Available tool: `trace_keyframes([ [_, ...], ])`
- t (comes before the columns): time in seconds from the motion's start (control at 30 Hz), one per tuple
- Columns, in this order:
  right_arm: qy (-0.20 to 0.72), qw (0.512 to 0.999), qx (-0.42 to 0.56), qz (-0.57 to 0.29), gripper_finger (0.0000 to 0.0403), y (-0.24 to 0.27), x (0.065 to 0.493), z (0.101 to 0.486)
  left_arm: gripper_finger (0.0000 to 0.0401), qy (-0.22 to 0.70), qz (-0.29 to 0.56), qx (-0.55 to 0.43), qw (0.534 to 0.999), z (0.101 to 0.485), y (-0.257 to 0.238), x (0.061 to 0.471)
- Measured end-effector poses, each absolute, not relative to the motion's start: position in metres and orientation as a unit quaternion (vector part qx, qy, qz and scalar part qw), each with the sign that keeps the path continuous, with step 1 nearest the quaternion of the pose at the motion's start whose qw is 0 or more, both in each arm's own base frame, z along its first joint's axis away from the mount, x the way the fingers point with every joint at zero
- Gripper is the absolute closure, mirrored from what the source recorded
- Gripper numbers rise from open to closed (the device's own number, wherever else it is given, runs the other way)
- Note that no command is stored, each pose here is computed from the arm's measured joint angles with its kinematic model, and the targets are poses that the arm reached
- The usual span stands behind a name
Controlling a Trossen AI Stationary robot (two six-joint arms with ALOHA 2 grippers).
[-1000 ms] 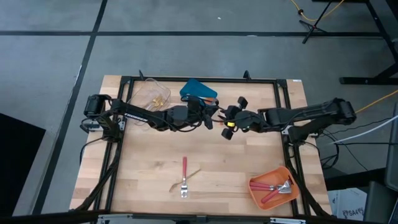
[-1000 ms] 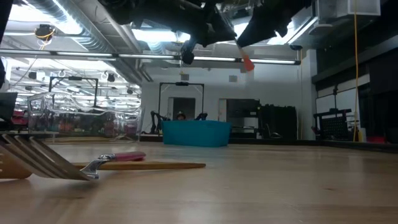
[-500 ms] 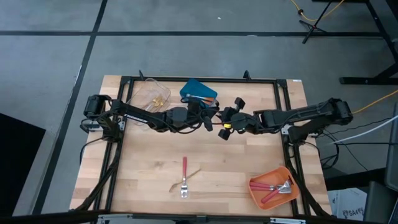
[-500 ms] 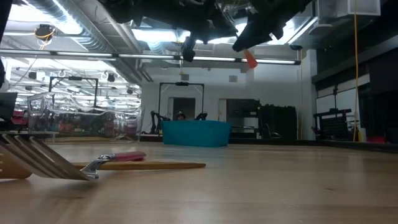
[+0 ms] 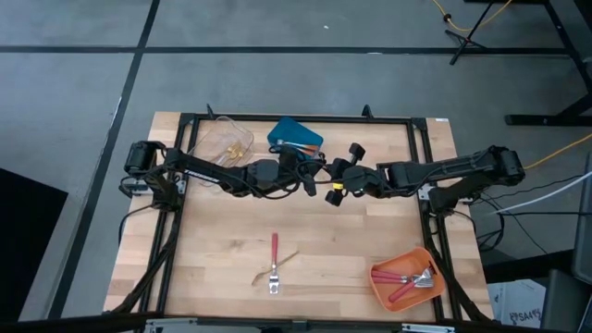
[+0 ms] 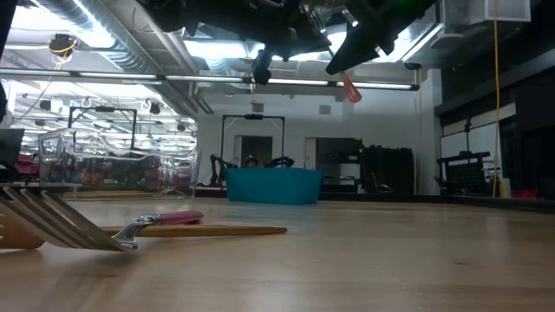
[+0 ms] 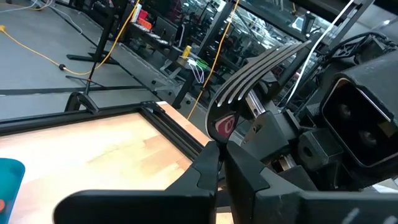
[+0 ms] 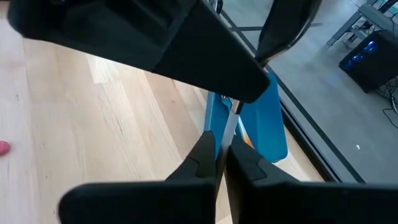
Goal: Sort silverware by color (type)
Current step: Put the orange fork into the blue bin
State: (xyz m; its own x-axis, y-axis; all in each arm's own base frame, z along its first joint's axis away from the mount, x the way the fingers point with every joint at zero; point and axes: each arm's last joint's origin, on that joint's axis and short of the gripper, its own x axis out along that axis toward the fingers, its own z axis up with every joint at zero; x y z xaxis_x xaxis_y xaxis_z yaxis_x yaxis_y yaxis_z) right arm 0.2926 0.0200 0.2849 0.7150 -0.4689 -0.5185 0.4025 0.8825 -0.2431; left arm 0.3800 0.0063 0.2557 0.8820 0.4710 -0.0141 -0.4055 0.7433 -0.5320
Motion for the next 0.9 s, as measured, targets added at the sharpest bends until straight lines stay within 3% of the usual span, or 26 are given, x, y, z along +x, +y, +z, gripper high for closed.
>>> trace_keyframes([
  [0.3, 0.295, 0.924, -0.057, -0.235, 0.0401, 0.02, 0.293, 0.285, 0.0388, -0.058, 0.236, -0.268, 0.932, 0.255, 0.007, 0.38],
  [0.53, 0.294, 0.927, -0.056, -0.227, 0.0402, 0.021, 0.293, 0.285, 0.0341, -0.052, 0.234, -0.267, 0.933, 0.254, 0.009, 0.38],
  [0.9, 0.311, 0.93, -0.02, -0.195, 0.0402, 0.002, 0.295, 0.283, 0.0325, 0.02, 0.247, -0.17, 0.954, 0.253, 0.006, 0.374],
])
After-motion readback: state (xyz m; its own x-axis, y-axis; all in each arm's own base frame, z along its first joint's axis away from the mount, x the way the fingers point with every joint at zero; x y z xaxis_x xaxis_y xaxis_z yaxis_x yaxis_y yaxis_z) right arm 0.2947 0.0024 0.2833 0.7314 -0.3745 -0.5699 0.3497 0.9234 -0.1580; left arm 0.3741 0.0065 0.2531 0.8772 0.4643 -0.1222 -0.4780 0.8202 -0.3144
